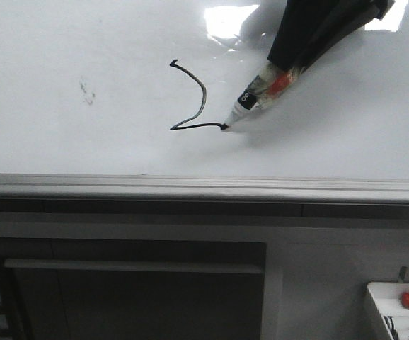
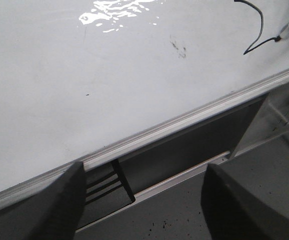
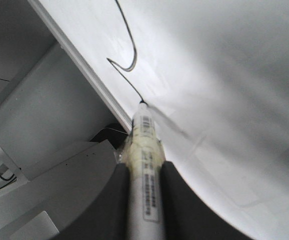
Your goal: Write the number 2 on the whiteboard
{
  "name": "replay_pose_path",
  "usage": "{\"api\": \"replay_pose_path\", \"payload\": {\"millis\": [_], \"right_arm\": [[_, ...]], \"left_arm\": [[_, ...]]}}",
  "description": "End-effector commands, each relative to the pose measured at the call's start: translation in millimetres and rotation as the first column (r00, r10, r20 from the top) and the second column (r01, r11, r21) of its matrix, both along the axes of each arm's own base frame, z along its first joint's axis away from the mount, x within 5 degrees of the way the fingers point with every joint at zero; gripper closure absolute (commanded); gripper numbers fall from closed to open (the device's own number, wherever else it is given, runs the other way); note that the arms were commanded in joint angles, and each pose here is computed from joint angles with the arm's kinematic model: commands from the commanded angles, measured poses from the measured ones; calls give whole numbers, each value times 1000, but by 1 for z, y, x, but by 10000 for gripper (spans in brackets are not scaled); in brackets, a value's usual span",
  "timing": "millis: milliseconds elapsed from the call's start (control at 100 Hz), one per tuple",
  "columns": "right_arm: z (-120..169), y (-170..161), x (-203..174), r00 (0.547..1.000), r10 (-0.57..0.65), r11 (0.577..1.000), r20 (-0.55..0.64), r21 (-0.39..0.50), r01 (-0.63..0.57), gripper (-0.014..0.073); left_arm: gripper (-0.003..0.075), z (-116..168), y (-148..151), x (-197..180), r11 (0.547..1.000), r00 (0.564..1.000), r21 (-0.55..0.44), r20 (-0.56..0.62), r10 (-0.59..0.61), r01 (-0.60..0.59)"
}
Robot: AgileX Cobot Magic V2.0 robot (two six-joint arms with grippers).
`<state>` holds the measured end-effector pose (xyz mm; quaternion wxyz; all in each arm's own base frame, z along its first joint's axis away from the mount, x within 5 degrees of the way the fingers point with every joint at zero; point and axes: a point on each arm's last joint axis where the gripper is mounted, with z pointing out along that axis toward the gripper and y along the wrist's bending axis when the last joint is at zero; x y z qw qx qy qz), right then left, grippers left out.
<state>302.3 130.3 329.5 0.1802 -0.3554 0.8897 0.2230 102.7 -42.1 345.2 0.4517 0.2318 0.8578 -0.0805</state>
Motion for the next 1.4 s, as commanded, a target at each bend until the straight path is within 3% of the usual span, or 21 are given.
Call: {"api": "replay_pose_path", "payload": {"millis": [0,170,380,510,620,820,1040,1230,1390], "right_arm": [[18,-3,1,991,-40,999,130,4,40,609],[41,-1,-18,983,10,996,181,80,-25,609],[75,-11,-73,933,105,978,344,132,-159,609],[65,-16,-113,905,207,949,372,147,-277,609],[55,-20,-140,881,256,926,397,161,-342,608],[56,-19,-171,832,302,888,465,181,-423,609],[58,-9,-175,782,339,863,524,158,-480,609],[68,-6,-167,725,314,870,614,120,-478,609],[71,-2,-154,710,329,875,622,81,-477,609]], "left_arm": [[268,13,0,3,999,997,-45,79,18,-14],[268,13,0,3,1000,996,-11,94,4,-3],[268,11,-11,-4,984,979,54,98,-176,172],[268,12,-28,-15,917,909,71,119,-400,393],[268,14,-45,-22,842,834,27,126,-537,538],[268,3,-77,-17,738,736,3,55,-674,675],[268,8,-120,-6,648,646,23,59,-761,761],[268,15,-146,11,631,628,44,62,-776,775],[268,22,-161,24,618,613,77,86,-786,782]]}}
